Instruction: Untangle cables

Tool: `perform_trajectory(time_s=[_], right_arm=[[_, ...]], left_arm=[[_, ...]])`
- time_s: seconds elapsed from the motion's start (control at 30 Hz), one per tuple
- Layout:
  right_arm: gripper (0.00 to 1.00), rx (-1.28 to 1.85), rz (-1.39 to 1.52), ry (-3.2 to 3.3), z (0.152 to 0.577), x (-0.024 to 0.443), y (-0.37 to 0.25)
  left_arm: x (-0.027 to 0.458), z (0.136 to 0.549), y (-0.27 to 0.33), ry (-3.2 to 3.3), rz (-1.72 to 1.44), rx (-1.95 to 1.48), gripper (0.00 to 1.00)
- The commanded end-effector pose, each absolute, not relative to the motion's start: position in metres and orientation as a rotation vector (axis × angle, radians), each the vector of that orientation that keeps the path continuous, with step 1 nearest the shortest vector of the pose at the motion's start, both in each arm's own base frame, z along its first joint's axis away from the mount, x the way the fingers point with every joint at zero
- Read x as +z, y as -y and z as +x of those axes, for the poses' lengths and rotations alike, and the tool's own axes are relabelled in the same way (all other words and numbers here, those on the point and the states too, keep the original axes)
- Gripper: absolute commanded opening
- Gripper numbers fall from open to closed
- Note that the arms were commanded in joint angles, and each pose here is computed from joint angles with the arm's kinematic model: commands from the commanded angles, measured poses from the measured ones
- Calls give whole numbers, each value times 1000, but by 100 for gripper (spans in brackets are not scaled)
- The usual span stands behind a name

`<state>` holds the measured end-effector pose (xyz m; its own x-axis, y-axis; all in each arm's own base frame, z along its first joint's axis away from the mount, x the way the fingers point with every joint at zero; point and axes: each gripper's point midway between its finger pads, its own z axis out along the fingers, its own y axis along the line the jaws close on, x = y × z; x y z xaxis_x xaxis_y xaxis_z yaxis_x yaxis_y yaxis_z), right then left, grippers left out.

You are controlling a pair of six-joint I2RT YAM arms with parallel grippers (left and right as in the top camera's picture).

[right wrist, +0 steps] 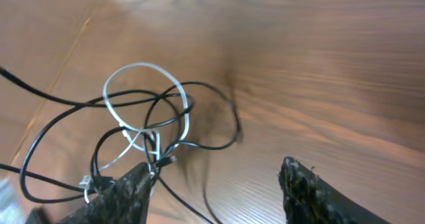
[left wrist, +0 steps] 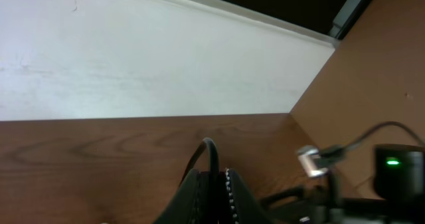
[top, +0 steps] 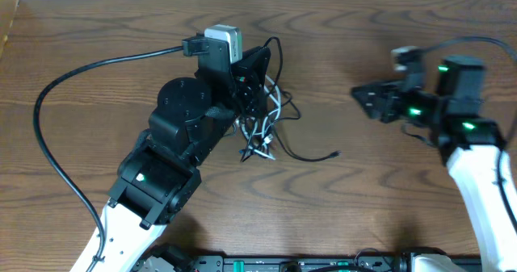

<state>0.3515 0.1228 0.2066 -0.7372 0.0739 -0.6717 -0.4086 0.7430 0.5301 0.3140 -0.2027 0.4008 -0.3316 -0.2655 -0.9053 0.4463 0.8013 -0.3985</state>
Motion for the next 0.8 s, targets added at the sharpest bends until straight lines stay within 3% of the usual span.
perform_trajectory(time_s=[0.0,0.37,0.77], right_arm=[[59,977,-347,-2262,349,194,-162],[61,1092,-709,-2166,340,162,-255],[63,1111,-773,-2147,344,136,-281]], left_arm=[[415,308,202,-1738,142,-749,9],[410,306,203,-1763,155,-752,10],[410,303,207,-1764,177,-777,9]])
